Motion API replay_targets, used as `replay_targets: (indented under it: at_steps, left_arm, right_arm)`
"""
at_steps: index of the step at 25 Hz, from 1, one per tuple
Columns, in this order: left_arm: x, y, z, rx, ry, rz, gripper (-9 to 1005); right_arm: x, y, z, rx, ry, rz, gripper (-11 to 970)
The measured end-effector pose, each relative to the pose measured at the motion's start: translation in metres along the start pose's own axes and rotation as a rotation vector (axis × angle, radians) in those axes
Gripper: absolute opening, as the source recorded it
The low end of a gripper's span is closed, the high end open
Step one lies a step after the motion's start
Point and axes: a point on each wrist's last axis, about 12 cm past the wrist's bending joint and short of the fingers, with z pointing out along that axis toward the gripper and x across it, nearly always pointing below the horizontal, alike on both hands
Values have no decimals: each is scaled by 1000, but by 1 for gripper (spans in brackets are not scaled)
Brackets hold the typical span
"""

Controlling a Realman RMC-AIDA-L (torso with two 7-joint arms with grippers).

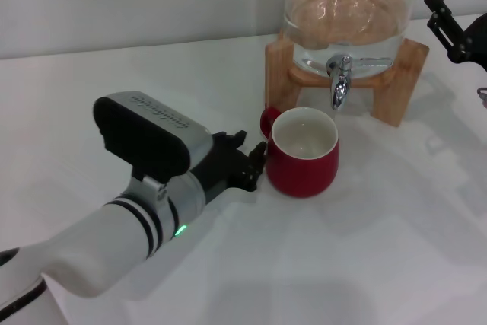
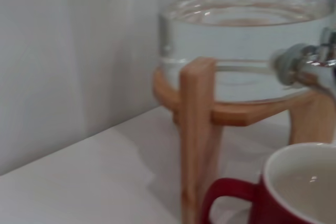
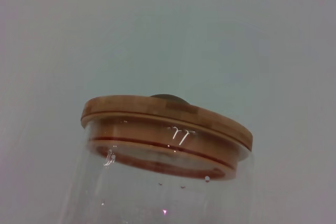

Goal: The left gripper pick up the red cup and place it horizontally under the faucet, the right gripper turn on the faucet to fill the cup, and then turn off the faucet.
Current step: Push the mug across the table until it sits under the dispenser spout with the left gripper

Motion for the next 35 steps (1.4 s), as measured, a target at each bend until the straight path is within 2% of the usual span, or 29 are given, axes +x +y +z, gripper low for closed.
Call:
replay_targets:
  at_steps: [4,7,15,20,27,35]
  left_arm:
    - [-5,-10,1,33,-10,30,331]
    - [-7,-12,2,41,-11,45,331]
    - [-17,-4,7,24,-29,47,331]
    - [-24,-4,11,31,-37,66,331]
    - [-20,-6,9,32,-30,58,332]
    - [-9,-8,-5,17,-34,28,332]
  right_arm:
    - [0,0,1,-2,-1,0,613]
    - [0,0,0,-1,-1,0,613]
    - [-1,0,-2,-1,-6,0,613]
    - [-1,0,-3,-1,-7,0,613]
    - [-1,-2,-3,6,-4,-3,613]
    - [1,-4,-2,12,13,-7,613]
